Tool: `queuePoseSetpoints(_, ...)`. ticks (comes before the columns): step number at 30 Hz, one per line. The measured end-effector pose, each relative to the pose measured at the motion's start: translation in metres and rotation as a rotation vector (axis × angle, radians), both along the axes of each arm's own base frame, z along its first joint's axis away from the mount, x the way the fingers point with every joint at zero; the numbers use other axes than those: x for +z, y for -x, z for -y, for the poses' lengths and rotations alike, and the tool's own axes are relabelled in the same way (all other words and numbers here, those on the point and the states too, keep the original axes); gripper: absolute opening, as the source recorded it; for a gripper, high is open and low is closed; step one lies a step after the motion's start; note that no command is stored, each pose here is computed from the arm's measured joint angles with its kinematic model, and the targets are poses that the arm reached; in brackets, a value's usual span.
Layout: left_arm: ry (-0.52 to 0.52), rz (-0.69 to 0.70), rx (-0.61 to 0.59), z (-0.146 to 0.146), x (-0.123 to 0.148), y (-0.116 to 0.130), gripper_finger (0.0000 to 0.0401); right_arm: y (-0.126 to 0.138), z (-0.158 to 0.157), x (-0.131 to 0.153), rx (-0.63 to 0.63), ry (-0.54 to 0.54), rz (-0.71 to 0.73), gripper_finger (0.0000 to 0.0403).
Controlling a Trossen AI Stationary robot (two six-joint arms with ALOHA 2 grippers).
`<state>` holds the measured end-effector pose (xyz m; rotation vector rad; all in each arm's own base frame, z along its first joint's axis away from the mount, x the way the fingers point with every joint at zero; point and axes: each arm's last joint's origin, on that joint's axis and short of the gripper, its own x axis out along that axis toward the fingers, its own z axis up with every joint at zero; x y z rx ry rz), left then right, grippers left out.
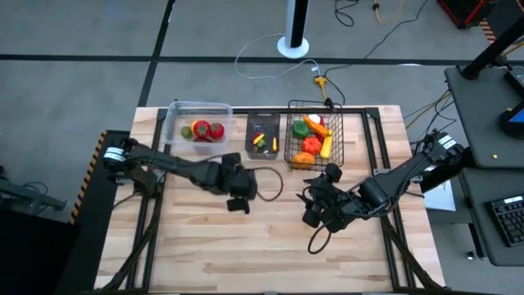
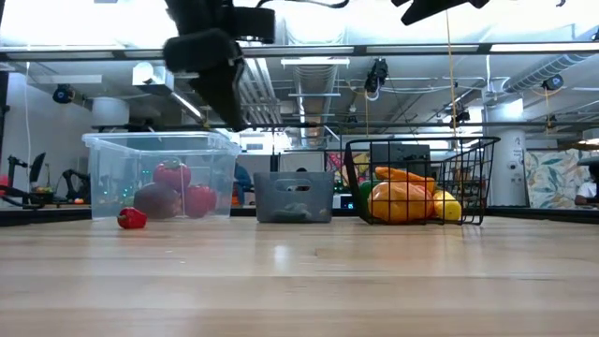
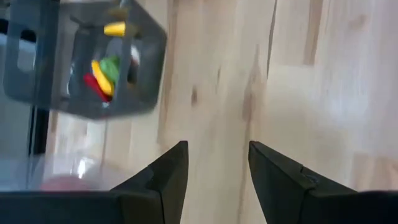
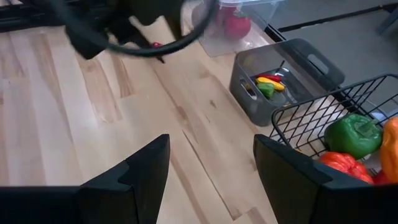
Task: Sort produce into baskets
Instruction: Put the red chili pepper into the black bin
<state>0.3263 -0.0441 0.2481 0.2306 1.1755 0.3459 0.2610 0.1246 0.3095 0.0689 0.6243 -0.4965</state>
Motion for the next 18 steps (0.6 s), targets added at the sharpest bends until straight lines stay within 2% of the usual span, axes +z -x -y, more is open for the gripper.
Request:
queuePoseSetpoints(3,0.012,-0.002,0.06,0.012,-0.009,0.008,0.0151,0.0,0.0,-0.002,-0.004,-0.008,0.006,0.0224)
queuePoseSetpoints(9,0.045,-0.039,0.289,0.022,-0.027,0.031,0.0151,-0.001,0.0,-0.004,-0.003,-0.009,0.007,0.0224)
queuePoseSetpoints(15,0.016,-0.109,0.471,0.02,-0.038,0.051,0.0151,-0.001,0.0,-0.003,-0.003,-0.01,0.009,0.0224)
queuePoseSetpoints(18,0.015,-0.114,0.6,0.015,-0.04,0.057,0.0151,-0.001,0.0,-0.003,-0.003,-0.012,0.011,0.0224)
